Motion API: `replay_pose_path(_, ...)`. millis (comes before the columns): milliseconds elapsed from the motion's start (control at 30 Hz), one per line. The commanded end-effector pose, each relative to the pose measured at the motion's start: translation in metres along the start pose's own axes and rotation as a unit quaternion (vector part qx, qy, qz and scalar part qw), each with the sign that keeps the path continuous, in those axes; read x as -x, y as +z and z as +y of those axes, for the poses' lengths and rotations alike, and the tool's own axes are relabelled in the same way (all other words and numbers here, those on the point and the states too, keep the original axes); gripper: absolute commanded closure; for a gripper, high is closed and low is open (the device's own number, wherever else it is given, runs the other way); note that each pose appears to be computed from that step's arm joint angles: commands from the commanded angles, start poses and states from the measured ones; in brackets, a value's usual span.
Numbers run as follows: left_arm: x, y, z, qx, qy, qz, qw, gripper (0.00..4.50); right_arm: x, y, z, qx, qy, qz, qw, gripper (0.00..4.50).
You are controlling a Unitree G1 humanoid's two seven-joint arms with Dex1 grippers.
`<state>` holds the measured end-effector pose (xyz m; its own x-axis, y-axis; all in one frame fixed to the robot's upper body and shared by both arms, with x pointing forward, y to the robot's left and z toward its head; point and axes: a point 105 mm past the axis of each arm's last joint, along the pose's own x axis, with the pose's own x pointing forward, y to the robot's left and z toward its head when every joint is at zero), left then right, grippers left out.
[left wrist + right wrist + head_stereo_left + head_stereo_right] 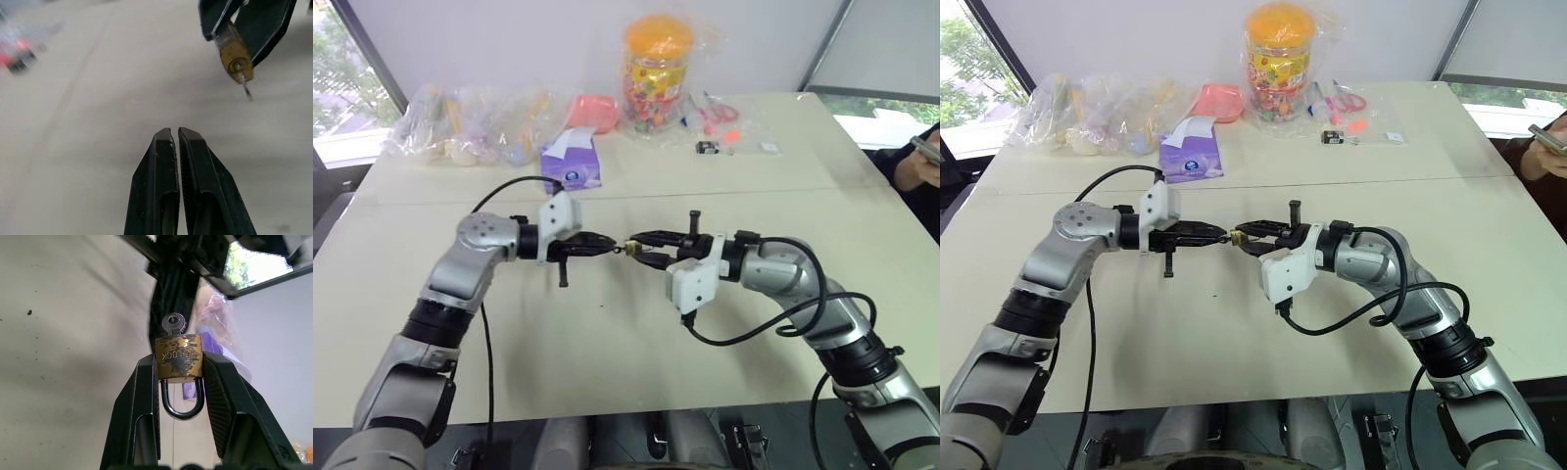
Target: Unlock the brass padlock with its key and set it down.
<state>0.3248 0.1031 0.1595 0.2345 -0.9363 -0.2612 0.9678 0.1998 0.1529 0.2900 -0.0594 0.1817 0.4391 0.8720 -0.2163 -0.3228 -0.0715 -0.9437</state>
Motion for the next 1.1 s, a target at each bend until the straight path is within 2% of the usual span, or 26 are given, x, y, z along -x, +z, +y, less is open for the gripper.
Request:
replay_pose_path(33,0.015,0.015,-0.009,0.138,-0.041,-0.044,0.989,4.3,0.003,0.005,-0.021,0.038,-0.041,-0.006,0.998,3.81)
replay_pose_path(100,0.018,0.017,-0.01,0.174,-0.049,-0.052,0.982,4.3,0.003,0.006,-0.022,0.042,-0.044,-0.008,0.998,3.81)
replay_pose_path(133,0.018,0.019,-0.01,0.186,-0.049,-0.058,0.98,4.08,0.002,0.006,-0.022,0.042,-0.045,-0.009,0.998,3.81)
replay_pose_path(200,0.019,0.022,-0.008,0.2,-0.045,-0.066,0.977,3.49,0.002,0.007,-0.023,0.042,-0.047,-0.01,0.998,3.81)
replay_pose_path(367,0.017,0.026,-0.006,0.2,-0.035,-0.077,0.976,1.38,0.001,0.009,-0.022,0.041,-0.048,-0.013,0.998,3.81)
replay_pose_path(400,0.016,0.027,-0.005,0.201,-0.034,-0.079,0.976,1.08,0.001,0.009,-0.022,0.041,-0.048,-0.013,0.998,3.81)
replay_pose_path(800,0.009,0.035,0.002,0.201,-0.023,-0.11,0.973,1.08,0.0,0.011,-0.021,0.038,-0.046,-0.016,0.998,3.81)
replay_pose_path(833,0.009,0.035,0.002,0.199,-0.023,-0.11,0.974,1.6,0.001,0.011,-0.021,0.038,-0.046,-0.016,0.998,3.81)
replay_pose_path(933,0.007,0.035,0.001,0.196,-0.028,-0.107,0.974,2.65,0.001,0.011,-0.021,0.038,-0.046,-0.015,0.998,3.81)
replay_pose_path(1067,0.006,0.034,-0.002,0.189,-0.034,-0.1,0.976,4.37,0.001,0.011,-0.021,0.037,-0.046,-0.014,0.998,3.81)
replay_pose_path(1100,0.005,0.034,-0.003,0.187,-0.037,-0.098,0.977,4.44,0.001,0.011,-0.021,0.037,-0.045,-0.014,0.998,3.81)
